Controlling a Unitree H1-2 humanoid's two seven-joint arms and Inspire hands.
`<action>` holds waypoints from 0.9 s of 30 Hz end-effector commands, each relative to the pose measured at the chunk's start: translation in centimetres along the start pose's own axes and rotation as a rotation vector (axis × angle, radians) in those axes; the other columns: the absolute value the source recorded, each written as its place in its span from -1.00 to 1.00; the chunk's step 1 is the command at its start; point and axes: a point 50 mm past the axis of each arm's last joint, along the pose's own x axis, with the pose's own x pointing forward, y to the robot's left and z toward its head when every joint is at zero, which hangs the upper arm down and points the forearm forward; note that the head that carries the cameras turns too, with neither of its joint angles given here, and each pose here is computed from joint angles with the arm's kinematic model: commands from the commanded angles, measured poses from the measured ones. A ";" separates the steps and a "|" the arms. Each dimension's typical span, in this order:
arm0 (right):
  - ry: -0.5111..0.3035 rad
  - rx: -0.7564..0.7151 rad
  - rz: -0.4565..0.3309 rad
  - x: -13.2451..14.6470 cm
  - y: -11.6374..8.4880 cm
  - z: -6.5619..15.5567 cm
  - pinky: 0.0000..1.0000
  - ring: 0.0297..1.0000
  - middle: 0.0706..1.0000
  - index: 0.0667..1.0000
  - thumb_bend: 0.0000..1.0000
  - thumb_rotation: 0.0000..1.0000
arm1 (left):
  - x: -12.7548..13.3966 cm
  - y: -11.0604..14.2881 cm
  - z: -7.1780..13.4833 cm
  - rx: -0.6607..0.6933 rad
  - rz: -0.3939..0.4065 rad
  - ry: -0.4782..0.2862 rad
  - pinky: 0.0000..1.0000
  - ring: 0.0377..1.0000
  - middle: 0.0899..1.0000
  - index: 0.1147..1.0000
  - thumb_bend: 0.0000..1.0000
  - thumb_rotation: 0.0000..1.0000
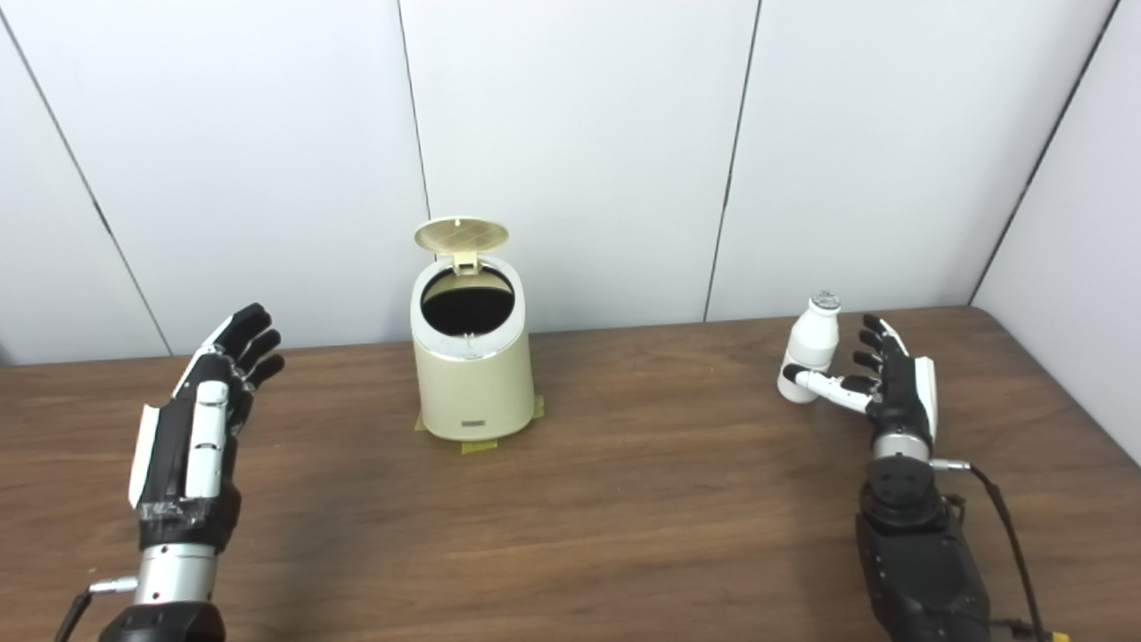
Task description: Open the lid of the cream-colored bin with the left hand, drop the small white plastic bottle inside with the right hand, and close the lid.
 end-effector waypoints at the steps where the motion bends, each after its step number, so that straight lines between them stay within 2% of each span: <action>1: -0.093 0.000 -0.027 1.7 -0.6 3.4 0.24 0.53 0.74 0.80 0.67 -0.73 | 1.1 -0.3 1.6 -0.001 -0.009 -0.081 0.73 0.76 0.77 0.73 -0.02 0.75; 7: -0.091 -0.012 -0.041 2.1 -0.4 3.7 0.03 0.35 0.61 0.74 0.71 -0.71 | 1.1 -0.3 1.6 0.002 -0.010 -0.081 0.72 0.76 0.78 0.75 0.00 0.76; 13: -0.113 -0.013 -0.037 1.7 -0.1 3.8 0.14 0.42 0.60 0.69 0.71 -0.67 | 1.1 -0.3 1.6 0.004 -0.011 -0.082 0.71 0.75 0.78 0.74 -0.03 0.75; 15: -0.117 -0.006 -0.026 1.6 0.0 3.8 0.21 0.46 0.61 0.69 0.71 -0.65 | 1.1 -0.3 1.5 0.003 -0.012 -0.083 0.71 0.76 0.78 0.75 -0.02 0.76; 17: -0.121 -0.006 -0.017 1.7 0.2 3.7 0.37 0.55 0.62 0.69 0.68 -0.66 | 1.2 -0.4 1.5 -0.001 -0.011 -0.085 0.71 0.76 0.78 0.74 -0.02 0.76; 20: -0.119 -0.022 -0.024 1.8 0.5 3.6 0.43 0.58 0.62 0.67 0.67 -0.70 | 1.1 -0.5 1.6 -0.005 -0.007 -0.080 0.71 0.76 0.78 0.74 -0.01 0.74; 22: -0.123 -0.025 -0.025 1.9 0.6 3.7 0.44 0.58 0.62 0.65 0.67 -0.72 | 1.1 -0.5 1.6 -0.011 -0.005 -0.078 0.71 0.76 0.78 0.74 0.00 0.73; 27: -0.153 -0.041 -0.020 1.9 1.2 4.0 0.31 0.47 0.54 0.55 0.70 -0.75 | 1.1 -0.5 1.7 -0.006 -0.004 -0.077 0.72 0.76 0.78 0.74 -0.01 0.72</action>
